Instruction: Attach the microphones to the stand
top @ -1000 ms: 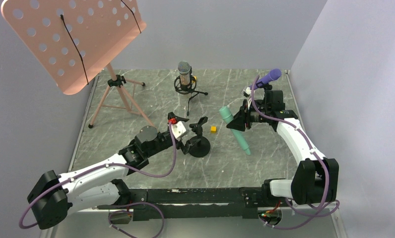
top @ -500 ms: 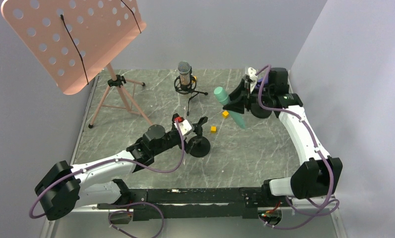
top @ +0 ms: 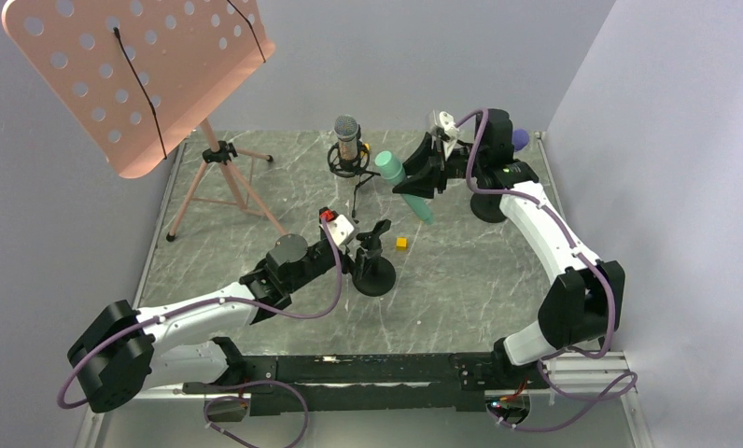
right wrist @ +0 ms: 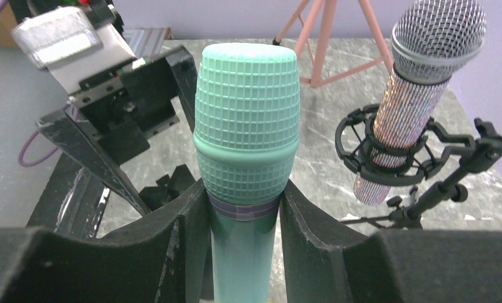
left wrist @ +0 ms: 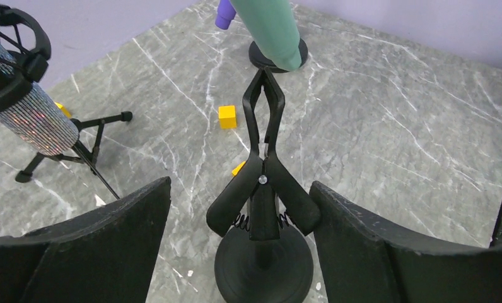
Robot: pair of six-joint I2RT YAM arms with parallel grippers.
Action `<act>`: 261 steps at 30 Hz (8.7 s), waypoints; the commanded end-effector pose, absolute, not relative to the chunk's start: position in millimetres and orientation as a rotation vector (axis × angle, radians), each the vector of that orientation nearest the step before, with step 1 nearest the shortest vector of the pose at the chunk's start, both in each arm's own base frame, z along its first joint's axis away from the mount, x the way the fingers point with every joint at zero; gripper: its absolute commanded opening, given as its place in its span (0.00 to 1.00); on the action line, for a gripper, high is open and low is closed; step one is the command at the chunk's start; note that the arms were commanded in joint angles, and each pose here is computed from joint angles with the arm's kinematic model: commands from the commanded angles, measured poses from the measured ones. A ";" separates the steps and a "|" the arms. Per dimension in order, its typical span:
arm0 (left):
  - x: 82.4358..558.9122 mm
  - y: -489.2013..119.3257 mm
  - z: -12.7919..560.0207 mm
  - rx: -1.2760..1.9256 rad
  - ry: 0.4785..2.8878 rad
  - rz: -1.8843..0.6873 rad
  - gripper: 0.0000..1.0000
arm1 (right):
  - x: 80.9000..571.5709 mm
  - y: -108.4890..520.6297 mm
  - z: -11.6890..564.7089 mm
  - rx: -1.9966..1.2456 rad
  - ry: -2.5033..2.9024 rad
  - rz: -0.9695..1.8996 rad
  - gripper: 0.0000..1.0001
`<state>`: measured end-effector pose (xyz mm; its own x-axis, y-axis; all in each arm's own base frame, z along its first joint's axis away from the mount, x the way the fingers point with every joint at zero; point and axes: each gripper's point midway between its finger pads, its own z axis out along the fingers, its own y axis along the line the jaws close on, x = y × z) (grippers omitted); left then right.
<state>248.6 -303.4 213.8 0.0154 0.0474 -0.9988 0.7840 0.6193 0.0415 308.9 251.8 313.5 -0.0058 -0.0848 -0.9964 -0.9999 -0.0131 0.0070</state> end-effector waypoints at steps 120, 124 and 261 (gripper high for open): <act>233.5 -307.4 224.4 0.694 1.419 -0.814 0.69 | 230.2 308.6 273.6 -1.450 0.975 1.608 0.60; 233.6 -307.9 224.3 0.695 1.422 -0.816 0.74 | 233.9 304.3 278.0 -1.440 0.982 1.595 0.70; 230.5 -306.1 220.3 0.698 1.440 -0.871 0.26 | 221.2 275.2 155.8 -2.063 1.345 1.053 0.35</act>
